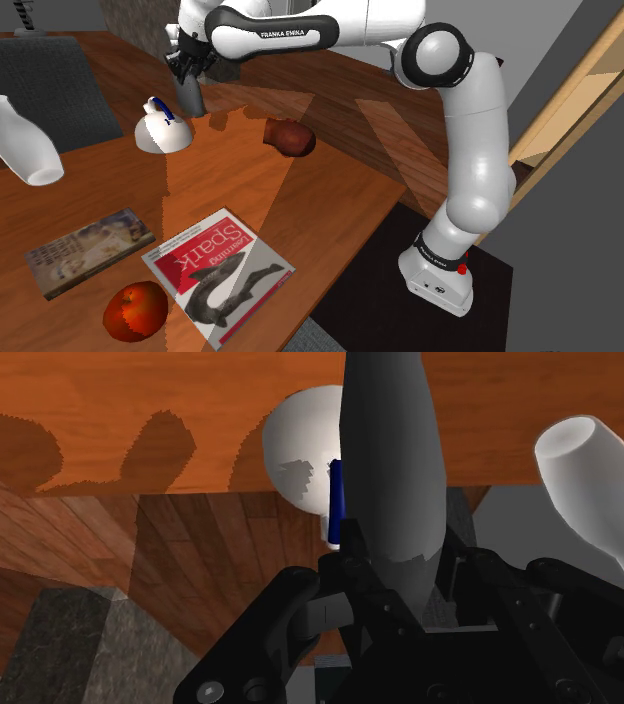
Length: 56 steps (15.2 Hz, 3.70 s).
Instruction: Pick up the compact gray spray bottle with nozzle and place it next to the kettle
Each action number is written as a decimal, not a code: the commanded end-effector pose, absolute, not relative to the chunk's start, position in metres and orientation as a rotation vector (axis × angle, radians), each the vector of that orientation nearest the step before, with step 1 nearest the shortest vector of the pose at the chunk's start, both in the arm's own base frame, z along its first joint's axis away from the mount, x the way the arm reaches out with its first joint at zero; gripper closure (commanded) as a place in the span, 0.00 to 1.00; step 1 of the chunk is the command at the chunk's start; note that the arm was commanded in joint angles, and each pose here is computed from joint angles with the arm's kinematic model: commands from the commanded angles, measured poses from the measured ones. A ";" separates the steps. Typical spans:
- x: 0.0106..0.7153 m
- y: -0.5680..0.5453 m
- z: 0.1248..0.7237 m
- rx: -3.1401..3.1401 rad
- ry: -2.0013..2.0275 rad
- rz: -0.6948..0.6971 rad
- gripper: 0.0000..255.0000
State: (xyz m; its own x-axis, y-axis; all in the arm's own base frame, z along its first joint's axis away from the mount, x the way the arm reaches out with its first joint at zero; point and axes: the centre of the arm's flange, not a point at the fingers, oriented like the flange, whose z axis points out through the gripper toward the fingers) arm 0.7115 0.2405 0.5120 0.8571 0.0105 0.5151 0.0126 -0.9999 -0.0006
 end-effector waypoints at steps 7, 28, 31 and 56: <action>0.712 0.240 0.470 -3.023 -0.019 -0.840 1.00; 0.712 0.240 0.360 -3.023 -0.019 -0.840 1.00; 0.712 0.240 0.344 -3.023 -0.019 -0.840 1.00; 0.687 0.240 0.351 -3.023 -0.019 -0.840 0.00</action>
State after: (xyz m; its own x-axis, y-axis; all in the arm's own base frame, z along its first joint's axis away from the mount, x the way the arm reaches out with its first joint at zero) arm 0.6899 0.2408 0.3462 0.8562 0.0103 0.5165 0.0130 -0.9999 -0.0017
